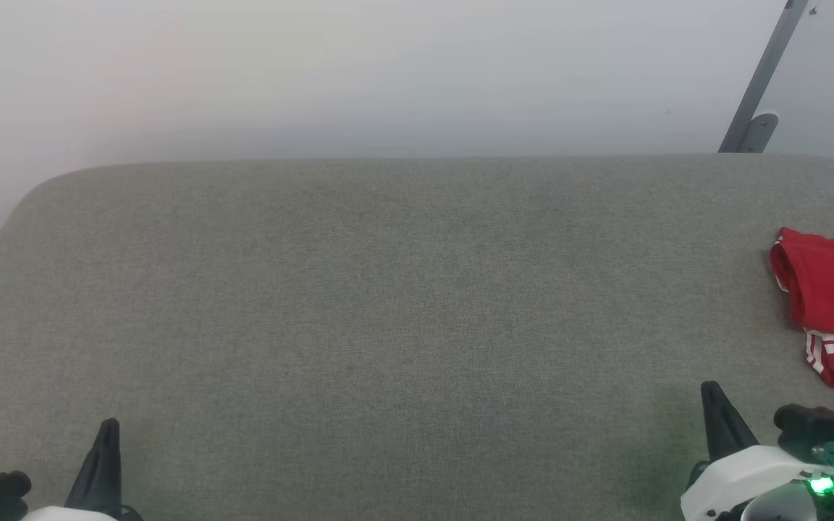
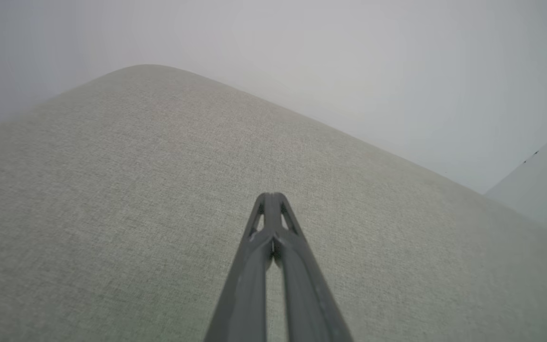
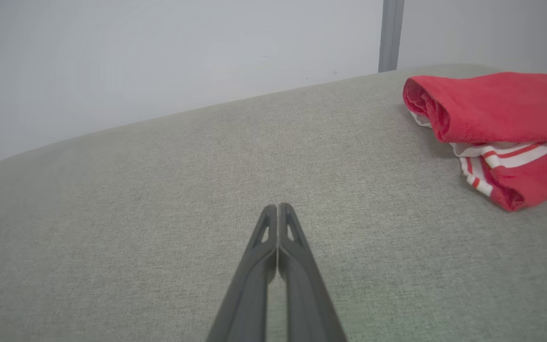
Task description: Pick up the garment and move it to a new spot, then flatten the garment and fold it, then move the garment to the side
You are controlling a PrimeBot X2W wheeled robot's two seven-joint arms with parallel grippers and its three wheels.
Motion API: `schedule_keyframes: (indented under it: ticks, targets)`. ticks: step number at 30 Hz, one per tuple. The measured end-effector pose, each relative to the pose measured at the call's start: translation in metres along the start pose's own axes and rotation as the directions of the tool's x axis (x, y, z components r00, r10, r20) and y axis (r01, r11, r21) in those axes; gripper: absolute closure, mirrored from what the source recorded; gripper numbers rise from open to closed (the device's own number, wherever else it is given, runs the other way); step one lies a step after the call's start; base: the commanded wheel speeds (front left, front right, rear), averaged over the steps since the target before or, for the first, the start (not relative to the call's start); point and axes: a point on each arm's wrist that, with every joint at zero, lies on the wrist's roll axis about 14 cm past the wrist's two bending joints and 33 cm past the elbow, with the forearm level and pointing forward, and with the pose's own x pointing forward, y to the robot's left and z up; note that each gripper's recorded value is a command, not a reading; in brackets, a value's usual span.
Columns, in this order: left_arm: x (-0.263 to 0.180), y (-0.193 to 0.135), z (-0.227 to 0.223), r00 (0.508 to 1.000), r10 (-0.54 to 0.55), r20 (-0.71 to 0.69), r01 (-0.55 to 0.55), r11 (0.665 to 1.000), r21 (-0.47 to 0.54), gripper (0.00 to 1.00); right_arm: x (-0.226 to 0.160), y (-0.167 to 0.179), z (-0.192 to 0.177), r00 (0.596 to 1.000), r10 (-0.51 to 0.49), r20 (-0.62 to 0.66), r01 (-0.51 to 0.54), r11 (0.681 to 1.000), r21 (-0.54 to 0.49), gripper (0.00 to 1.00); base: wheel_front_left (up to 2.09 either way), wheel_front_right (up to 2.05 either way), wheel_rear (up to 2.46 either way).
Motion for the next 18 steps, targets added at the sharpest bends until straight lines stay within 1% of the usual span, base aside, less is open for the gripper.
schedule_keyframes:
  ticks: [8, 18]
  targets:
    - [0.003, -0.006, -0.003, 1.000, 0.010, -0.009, -0.011, 0.992, -0.124, 1.00, 0.001, 0.000, 0.005, 1.000, -0.010, 0.015, 0.008, 0.989, 0.151, 1.00, 0.00, 0.00, 0.00]
    - [0.008, -0.015, -0.004, 1.000, 0.013, -0.015, -0.016, 0.962, -0.272, 1.00, 0.003, 0.001, 0.011, 1.000, -0.017, 0.025, 0.008, 0.949, 0.315, 1.00, 0.00, 0.00, 0.00]
